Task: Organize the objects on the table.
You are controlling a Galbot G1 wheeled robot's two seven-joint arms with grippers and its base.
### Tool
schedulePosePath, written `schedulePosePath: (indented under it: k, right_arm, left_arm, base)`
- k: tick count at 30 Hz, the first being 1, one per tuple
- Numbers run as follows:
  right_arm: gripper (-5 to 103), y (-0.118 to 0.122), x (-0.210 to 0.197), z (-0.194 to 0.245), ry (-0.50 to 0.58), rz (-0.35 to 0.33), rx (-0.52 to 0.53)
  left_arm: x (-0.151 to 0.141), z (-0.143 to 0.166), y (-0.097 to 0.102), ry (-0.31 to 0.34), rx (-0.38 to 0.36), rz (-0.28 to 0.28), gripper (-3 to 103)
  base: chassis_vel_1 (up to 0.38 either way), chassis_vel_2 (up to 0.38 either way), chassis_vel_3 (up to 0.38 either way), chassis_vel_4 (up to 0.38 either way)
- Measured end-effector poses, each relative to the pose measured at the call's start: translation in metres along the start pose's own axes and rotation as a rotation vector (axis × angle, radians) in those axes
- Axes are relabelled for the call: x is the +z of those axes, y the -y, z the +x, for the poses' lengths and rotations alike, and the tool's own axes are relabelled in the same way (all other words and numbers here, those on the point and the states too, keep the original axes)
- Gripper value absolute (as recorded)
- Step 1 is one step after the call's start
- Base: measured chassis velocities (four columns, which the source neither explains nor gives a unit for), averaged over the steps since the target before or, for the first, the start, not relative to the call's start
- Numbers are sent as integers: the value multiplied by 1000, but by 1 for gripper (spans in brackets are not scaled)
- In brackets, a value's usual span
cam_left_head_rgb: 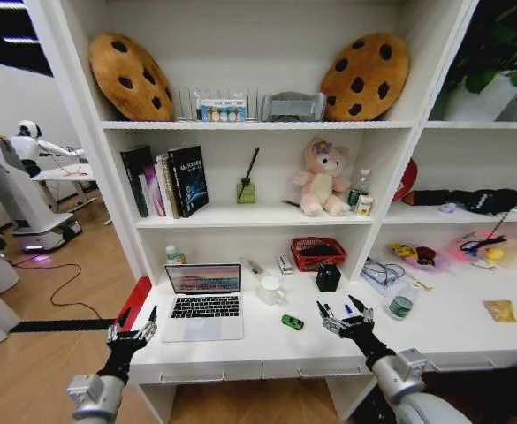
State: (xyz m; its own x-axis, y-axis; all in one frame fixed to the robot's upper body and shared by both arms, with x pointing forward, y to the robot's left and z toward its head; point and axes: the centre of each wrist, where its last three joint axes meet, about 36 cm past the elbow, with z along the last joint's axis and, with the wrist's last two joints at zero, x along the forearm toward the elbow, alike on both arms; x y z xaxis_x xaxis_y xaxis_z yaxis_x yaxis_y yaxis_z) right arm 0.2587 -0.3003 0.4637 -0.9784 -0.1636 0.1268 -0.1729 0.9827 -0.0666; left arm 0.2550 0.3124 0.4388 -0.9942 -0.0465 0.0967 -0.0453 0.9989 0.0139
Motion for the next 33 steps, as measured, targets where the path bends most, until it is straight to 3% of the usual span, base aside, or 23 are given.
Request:
schedulePosePath:
  k: [2,6,9,10,11,13,15,17,18,20,28,33]
  right_arm:
    - [100,0,-4,-6,12,2,5]
    - [100,1,-6,-14,16,1,6]
    - [100,2,6,-29,-9,2,3]
    - [100,2,6,-29,-9,2,3]
    - [100,2,13,-33,-22,4,2]
    - [100,0,32,-41,-64,-15,-8]
    - [100,-1,35,-41,-70,-18,-9]
    - [100,-1,46,-43,-97,-31,-8]
    - [100,-1,46,-43,-97,-31,-8]
    - [100,1,54,-44,-113,-32,0]
    - [100,8,51,-48,-101,-23,24]
    - [100,10,53,-52,-101,-25,36]
  left_arm:
    - [-23,-12,2,-1,2,1,49]
    - [-43,-24,4,-11,-15,-4,38]
    - [-72,-54,4,-80,-81,5,22]
    - [-72,-54,4,-80,-81,5,22]
    - [-77,-63,3,-92,-99,6,22]
    - [-90,-99,5,-112,-107,20,6]
    - [-92,-105,6,-113,-105,22,6]
    - [-100,-137,15,-122,-76,27,1]
    - [-100,-137,15,-122,-76,27,1]
    - [-108,-161,34,-140,-28,40,0]
    - [-127,-194,78,-174,77,64,0]
    - [-133,-208,91,-216,140,63,0]
  base:
    - [0,0,0,0]
    - [0,0,0,0]
    - [0,0,0,0]
    - [0,0,0,0]
    - [0,0,0,0]
    - [0,0,0,0]
    - [0,0,0,0]
    - [0,0,0,0]
    - [0,0,0,0]
    - [0,0,0,0]
    - [0,0,0,0]
    - [0,0,0,0]
